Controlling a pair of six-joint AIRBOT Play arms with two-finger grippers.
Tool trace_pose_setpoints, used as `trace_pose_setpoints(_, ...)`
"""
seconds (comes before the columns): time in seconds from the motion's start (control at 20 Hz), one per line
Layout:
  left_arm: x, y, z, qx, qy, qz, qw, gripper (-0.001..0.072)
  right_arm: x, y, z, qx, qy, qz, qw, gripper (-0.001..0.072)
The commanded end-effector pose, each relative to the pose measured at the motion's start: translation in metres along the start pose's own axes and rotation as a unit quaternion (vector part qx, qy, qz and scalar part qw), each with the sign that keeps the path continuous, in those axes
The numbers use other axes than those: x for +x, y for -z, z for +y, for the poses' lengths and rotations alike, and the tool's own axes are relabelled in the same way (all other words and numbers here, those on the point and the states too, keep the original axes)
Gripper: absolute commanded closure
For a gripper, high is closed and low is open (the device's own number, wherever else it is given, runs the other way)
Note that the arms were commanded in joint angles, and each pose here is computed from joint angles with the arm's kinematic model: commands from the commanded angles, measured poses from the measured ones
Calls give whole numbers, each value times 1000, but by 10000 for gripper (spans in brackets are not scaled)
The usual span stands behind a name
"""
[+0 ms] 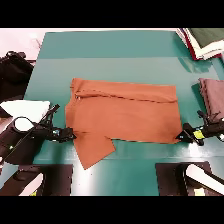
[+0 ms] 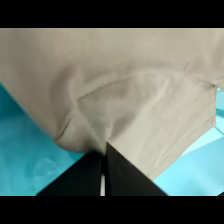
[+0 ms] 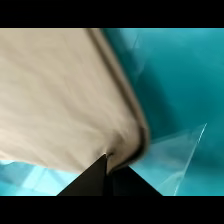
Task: Fold the shirts.
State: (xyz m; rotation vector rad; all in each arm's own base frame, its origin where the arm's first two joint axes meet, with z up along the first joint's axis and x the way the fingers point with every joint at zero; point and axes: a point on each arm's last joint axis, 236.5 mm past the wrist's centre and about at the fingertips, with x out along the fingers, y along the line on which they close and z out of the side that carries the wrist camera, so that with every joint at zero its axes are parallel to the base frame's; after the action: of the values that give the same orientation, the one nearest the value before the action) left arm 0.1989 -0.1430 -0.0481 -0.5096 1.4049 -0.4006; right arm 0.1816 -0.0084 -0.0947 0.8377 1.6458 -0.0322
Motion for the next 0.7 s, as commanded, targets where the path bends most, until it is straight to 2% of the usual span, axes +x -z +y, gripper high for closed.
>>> trace_pose_setpoints(0.0,-20,2,0,32,-24,-6,999,689,-12,-3,19,-63,16,-17,998,692)
trace_pose_setpoints(0.15,-47,38,8,46,-65,14,997,689,-41,12,28,-124,56,-23,990,693)
trace_pose_setpoints(0.35,-80,85,-5,64,-62,28,996,689,-86,38,12,-152,131,-58,978,693)
trace_pose_setpoints(0.5,-102,55,-25,88,-55,-43,994,689,-111,33,21,-144,139,-116,973,694)
trace_pose_setpoints(0.65,-105,1,-31,98,-62,-82,990,689,-117,13,48,-179,130,-121,968,694)
